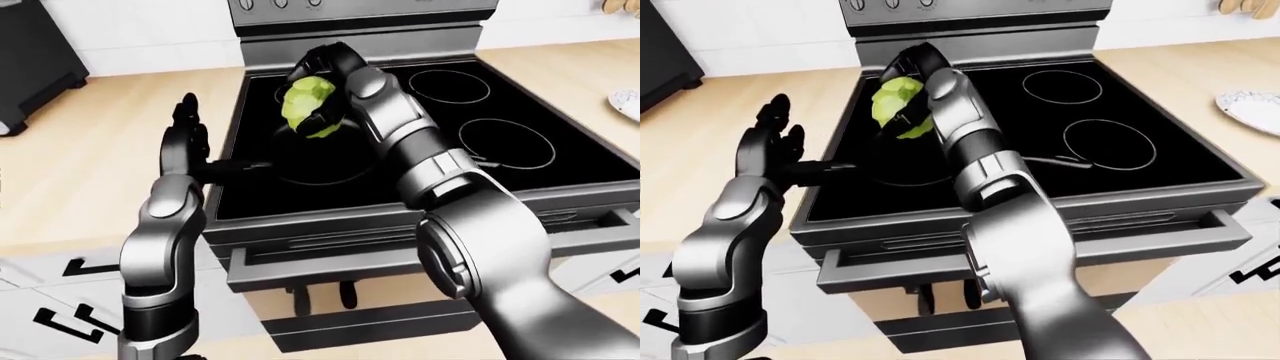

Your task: Pick the artichoke from the plate and place it in the pan.

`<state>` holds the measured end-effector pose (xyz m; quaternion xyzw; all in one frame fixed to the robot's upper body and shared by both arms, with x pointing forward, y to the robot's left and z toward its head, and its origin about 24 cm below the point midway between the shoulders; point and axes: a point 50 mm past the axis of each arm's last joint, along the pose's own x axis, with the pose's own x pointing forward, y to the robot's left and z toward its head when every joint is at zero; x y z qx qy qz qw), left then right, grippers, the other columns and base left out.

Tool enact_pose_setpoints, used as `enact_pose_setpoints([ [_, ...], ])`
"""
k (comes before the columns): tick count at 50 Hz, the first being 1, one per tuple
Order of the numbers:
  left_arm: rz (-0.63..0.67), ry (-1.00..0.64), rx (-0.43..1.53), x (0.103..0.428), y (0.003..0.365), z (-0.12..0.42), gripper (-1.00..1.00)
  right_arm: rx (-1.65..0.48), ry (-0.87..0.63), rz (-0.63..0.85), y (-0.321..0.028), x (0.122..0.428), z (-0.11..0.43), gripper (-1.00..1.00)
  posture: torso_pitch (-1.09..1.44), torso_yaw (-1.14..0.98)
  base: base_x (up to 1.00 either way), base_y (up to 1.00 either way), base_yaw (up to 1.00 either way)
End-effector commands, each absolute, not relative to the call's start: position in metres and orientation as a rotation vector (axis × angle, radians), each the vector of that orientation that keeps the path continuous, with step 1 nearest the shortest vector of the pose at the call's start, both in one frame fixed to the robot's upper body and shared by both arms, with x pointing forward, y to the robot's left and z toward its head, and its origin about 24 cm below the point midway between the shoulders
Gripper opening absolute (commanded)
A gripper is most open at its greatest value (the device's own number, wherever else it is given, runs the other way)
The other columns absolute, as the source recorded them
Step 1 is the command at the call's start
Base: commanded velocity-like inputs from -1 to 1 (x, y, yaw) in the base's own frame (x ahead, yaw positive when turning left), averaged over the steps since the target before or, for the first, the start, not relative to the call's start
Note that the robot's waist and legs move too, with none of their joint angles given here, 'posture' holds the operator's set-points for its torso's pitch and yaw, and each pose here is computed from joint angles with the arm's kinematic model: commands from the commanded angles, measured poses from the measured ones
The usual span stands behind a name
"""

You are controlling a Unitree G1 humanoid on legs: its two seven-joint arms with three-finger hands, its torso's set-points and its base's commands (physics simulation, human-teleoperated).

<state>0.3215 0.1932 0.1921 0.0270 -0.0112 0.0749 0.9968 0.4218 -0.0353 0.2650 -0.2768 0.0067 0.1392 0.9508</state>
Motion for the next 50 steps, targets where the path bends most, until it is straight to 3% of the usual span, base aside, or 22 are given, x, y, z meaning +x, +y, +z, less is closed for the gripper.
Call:
enact_pose_setpoints([
  [1, 0.15, -0.122, 0.058, 0.319, 0.192, 0.212, 1.0, -0.55, -0.145, 0.265, -0.031, 0.418, 0.301, -1.0, 0.0, 0.0, 0.0, 0.0, 0.0],
  [50, 0.134, -0.109, 0.063, 0.316, 0.189, 0.202, 1.0, -0.458, -0.204, 0.192, -0.032, 0.422, 0.263, -0.97, 0.0, 0.0, 0.0, 0.0, 0.0],
])
